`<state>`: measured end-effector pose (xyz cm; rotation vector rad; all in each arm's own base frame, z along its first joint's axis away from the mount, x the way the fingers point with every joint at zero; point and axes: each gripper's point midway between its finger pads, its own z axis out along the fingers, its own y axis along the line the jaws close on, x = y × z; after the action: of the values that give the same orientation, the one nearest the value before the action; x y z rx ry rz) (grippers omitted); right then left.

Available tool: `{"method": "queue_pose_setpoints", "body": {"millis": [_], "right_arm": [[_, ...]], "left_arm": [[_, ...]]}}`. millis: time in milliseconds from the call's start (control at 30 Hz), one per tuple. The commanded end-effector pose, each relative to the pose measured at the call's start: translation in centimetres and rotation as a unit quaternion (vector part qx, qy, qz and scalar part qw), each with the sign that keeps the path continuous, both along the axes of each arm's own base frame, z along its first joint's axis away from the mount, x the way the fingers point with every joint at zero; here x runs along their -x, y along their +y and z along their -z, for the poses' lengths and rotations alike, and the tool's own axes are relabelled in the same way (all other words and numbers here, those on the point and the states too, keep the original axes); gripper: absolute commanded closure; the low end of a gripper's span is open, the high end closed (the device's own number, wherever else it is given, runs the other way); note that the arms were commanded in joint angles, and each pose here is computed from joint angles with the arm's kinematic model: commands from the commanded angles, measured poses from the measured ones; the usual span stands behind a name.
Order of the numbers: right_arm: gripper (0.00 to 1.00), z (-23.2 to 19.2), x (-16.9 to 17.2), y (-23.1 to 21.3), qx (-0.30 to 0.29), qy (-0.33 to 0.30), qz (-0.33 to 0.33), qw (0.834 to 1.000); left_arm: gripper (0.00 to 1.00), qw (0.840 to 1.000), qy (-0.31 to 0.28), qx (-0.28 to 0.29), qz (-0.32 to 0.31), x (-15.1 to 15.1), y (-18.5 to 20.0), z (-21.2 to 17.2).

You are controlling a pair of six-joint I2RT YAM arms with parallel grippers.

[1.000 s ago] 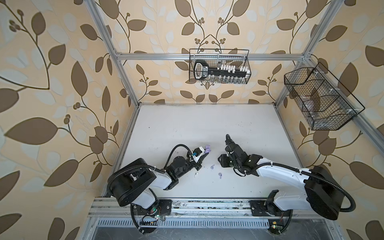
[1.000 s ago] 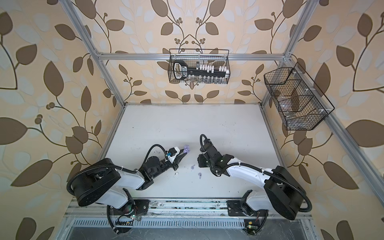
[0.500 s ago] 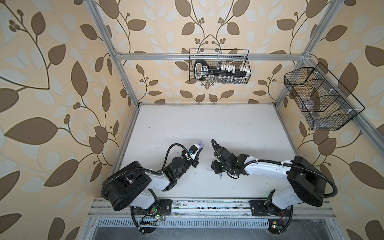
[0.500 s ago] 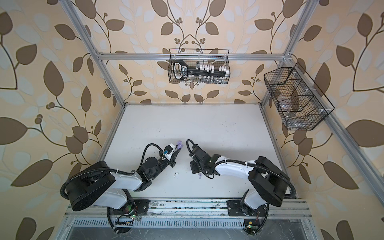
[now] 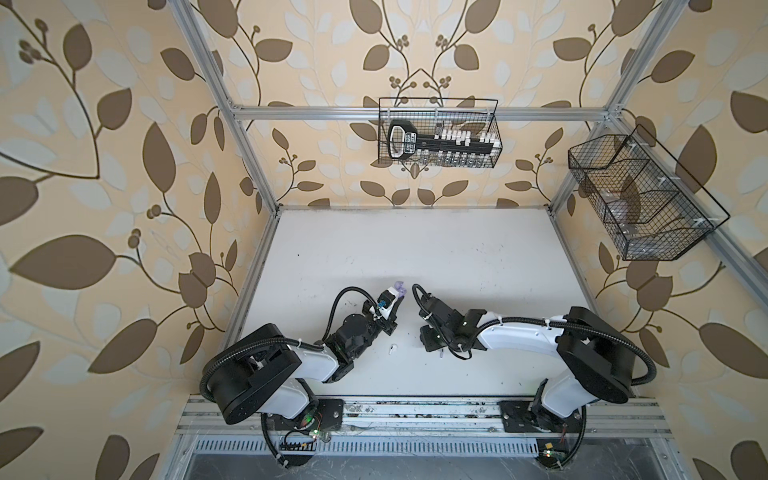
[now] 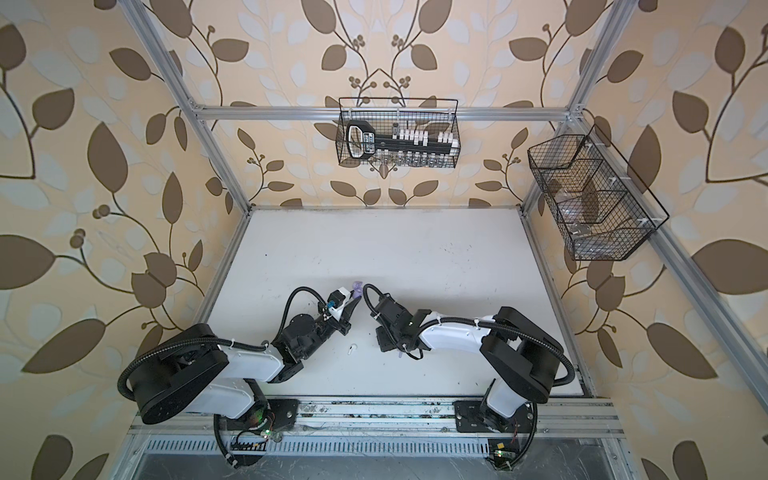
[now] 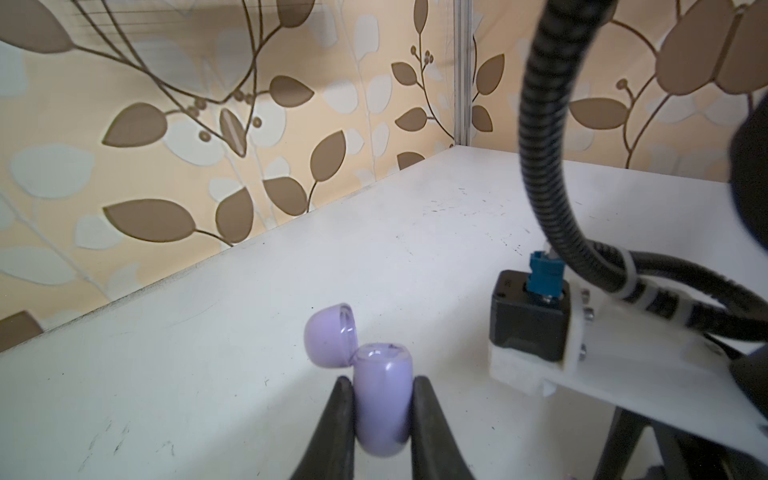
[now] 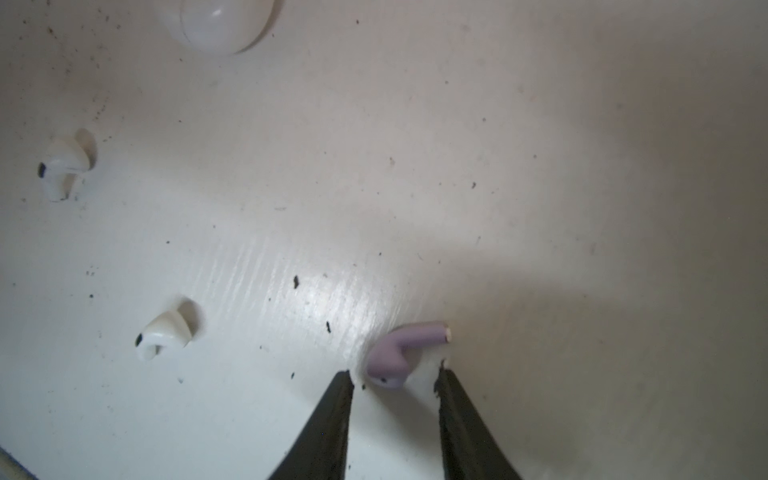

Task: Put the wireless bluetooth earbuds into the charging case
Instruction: 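Open the right gripper and draw it back toward the table earbuds, then lower the right gripper over the second lavender earbud and close on it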

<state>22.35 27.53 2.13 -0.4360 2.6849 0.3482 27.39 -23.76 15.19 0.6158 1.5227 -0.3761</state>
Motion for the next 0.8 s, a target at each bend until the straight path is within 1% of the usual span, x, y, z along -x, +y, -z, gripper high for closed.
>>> {"method": "queue_pose_setpoints", "body": {"millis": [0,67,167,267,467,767], "right_arm": [[0.66,-0.1,-0.6,0.2,0.013,-0.01,0.004,1.0],[0.68,-0.1,-0.8,0.4,0.017,-0.012,0.005,1.0],[0.74,0.2,-1.0,-0.3,0.043,-0.014,0.007,0.999],[0.77,0.4,-1.0,-1.4,0.069,-0.019,0.009,0.997],[0.76,0.1,-0.7,-3.2,0.092,-0.025,0.013,0.995],[0.76,-0.4,-2.2,-6.3,0.087,-0.032,0.055,0.994]], "left_arm": [[1.0,0.999,-0.024,0.02,-0.007,-0.1,0.4,-1.9],[1.0,1.0,-0.023,0.019,-0.006,-0.1,0.4,-1.8],[1.0,1.0,-0.021,0.019,-0.007,-0.1,0.4,-1.8],[1.0,1.0,-0.021,0.018,-0.007,-0.1,0.4,-1.8],[1.0,1.0,-0.02,0.019,-0.001,-0.1,0.2,-1.8],[1.0,1.0,-0.017,0.018,0.002,-0.1,0.0,-1.6]]}}
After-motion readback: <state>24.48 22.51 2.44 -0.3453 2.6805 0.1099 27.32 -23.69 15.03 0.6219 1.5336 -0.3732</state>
